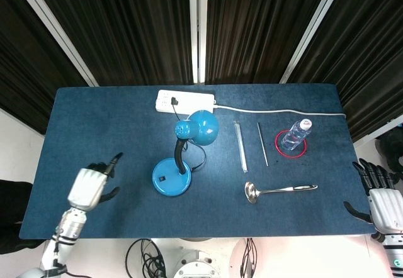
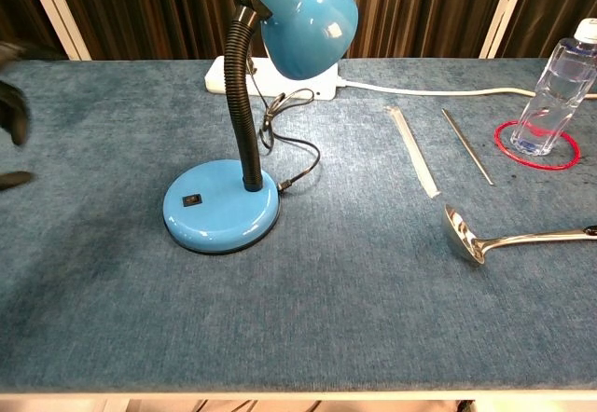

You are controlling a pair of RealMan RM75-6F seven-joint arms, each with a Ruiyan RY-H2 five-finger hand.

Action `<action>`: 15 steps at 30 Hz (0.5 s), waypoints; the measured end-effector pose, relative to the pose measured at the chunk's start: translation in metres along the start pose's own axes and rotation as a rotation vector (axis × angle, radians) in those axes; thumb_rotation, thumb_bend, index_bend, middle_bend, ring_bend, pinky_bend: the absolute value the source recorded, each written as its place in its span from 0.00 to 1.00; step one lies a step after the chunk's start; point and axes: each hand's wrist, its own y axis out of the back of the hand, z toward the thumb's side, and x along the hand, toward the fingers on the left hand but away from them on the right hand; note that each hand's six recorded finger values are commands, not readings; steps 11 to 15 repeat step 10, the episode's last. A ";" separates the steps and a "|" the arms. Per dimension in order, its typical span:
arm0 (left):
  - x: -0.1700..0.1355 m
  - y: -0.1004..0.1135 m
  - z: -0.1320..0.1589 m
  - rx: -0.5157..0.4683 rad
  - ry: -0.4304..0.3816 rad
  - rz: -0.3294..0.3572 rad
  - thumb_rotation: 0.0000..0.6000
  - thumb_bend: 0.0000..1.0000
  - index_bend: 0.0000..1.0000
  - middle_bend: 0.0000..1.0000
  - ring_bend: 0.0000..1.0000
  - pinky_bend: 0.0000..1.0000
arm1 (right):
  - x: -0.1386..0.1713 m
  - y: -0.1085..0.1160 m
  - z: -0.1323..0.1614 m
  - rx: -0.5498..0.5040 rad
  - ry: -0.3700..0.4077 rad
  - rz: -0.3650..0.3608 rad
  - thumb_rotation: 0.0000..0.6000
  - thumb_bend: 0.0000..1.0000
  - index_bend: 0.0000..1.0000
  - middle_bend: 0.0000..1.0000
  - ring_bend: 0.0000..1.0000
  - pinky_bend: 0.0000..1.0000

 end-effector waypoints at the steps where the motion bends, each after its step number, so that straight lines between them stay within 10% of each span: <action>1: -0.005 0.004 -0.008 -0.005 0.023 0.008 1.00 0.03 0.06 0.07 0.01 0.09 | 0.000 0.000 0.001 0.001 0.001 -0.001 1.00 0.15 0.00 0.00 0.00 0.00; 15: -0.032 0.032 -0.075 0.039 0.153 0.010 1.00 0.02 0.04 0.00 0.00 0.00 | 0.001 0.002 0.009 0.018 0.019 -0.016 1.00 0.15 0.00 0.00 0.00 0.00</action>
